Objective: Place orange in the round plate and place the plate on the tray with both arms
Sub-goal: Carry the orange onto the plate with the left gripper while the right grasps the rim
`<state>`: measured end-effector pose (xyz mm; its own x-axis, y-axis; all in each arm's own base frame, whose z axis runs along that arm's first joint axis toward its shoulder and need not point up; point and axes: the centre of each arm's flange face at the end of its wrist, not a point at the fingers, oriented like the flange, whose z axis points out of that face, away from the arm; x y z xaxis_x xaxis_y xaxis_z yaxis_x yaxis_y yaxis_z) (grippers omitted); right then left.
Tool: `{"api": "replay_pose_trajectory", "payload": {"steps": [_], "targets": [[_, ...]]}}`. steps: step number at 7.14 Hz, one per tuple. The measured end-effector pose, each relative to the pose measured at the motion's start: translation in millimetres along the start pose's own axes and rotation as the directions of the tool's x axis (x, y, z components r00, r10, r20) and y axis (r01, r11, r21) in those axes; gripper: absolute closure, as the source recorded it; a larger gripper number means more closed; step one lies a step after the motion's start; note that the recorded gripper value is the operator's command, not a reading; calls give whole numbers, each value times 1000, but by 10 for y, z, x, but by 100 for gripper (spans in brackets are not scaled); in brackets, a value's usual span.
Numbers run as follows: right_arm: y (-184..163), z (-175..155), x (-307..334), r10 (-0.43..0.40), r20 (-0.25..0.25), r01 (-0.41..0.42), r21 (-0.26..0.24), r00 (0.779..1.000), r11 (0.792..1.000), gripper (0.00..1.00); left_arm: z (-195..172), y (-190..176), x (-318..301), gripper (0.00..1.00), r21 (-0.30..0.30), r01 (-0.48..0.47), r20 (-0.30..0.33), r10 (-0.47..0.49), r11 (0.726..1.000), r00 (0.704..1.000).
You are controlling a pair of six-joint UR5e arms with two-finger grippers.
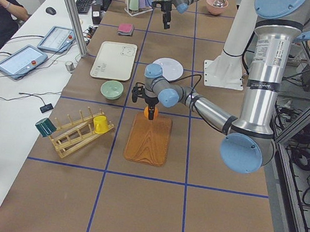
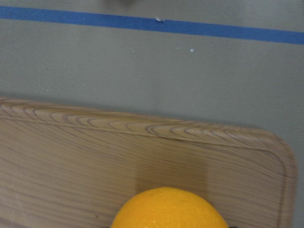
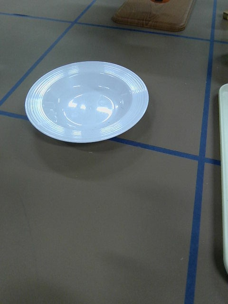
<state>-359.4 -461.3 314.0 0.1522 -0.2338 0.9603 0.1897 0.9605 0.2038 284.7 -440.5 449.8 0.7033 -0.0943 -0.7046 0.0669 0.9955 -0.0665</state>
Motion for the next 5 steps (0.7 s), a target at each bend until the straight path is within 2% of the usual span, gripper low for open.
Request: {"api": "replay_pose_trajectory", "payload": {"steps": [2,4,5], "targets": [[37,217,34,-31,13,31,35,999,999,0,-353,-114,835,35,-3,21,-18,-21,1000,1000],[121,685,-54,-1,89,-9,110,996,994,2,-489,73,1987,34,-42,67,-38,-69,997,997],[210,954,-153,13,119,-30,149,993,988,13,-483,168,2426,33,-41,94,-46,-96,995,994]]}}
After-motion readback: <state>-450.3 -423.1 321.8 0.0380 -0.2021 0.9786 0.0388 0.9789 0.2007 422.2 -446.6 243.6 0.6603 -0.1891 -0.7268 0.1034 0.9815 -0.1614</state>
